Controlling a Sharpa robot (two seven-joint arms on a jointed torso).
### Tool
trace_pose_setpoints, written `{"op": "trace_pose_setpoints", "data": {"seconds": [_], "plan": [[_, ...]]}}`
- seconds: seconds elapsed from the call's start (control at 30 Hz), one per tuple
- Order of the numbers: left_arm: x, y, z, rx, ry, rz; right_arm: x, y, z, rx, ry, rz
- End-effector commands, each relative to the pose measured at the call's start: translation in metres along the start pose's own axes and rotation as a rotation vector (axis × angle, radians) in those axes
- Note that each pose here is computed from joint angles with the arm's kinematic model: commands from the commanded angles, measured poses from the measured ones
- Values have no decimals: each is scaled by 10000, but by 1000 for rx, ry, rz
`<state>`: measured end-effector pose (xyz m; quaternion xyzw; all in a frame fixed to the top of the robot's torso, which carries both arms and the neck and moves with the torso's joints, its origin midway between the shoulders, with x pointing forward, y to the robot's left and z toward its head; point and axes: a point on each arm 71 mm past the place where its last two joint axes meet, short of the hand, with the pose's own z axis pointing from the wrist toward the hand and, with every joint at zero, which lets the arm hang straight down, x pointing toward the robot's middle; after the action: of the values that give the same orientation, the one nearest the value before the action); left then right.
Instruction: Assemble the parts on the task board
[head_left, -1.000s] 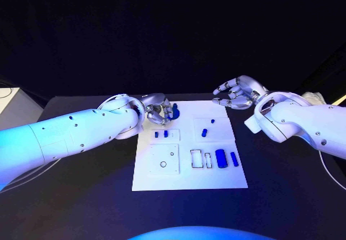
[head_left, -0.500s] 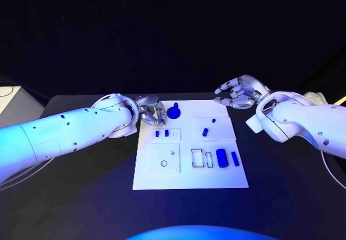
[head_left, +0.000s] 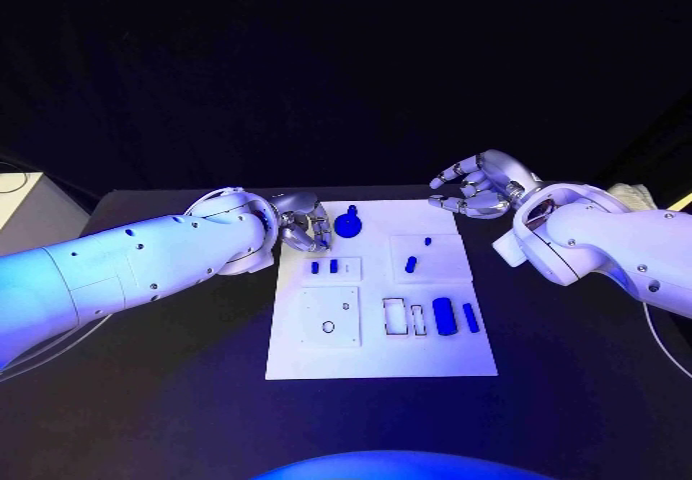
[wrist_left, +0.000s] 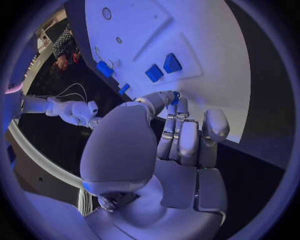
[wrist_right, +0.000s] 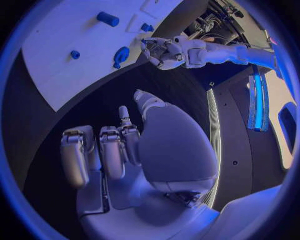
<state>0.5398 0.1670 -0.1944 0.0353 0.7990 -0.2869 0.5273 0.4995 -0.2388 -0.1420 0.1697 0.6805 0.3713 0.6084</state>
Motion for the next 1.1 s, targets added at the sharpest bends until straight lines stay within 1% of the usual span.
{"op": "trace_pose_setpoints", "data": {"seconds": [0.03,0.37,0.63,0.93,1.1], "plan": [[14,-17,14,1,16,13,4,14,-4,-17,2,-10],[15,-53,58,9,5,21,9,15,-5,-16,8,-10],[47,-77,90,9,18,27,10,15,-5,-16,9,-10],[72,-30,111,-22,56,44,10,14,-6,-15,10,-10],[77,-19,109,-27,63,50,9,14,-6,-15,10,-10]]}}
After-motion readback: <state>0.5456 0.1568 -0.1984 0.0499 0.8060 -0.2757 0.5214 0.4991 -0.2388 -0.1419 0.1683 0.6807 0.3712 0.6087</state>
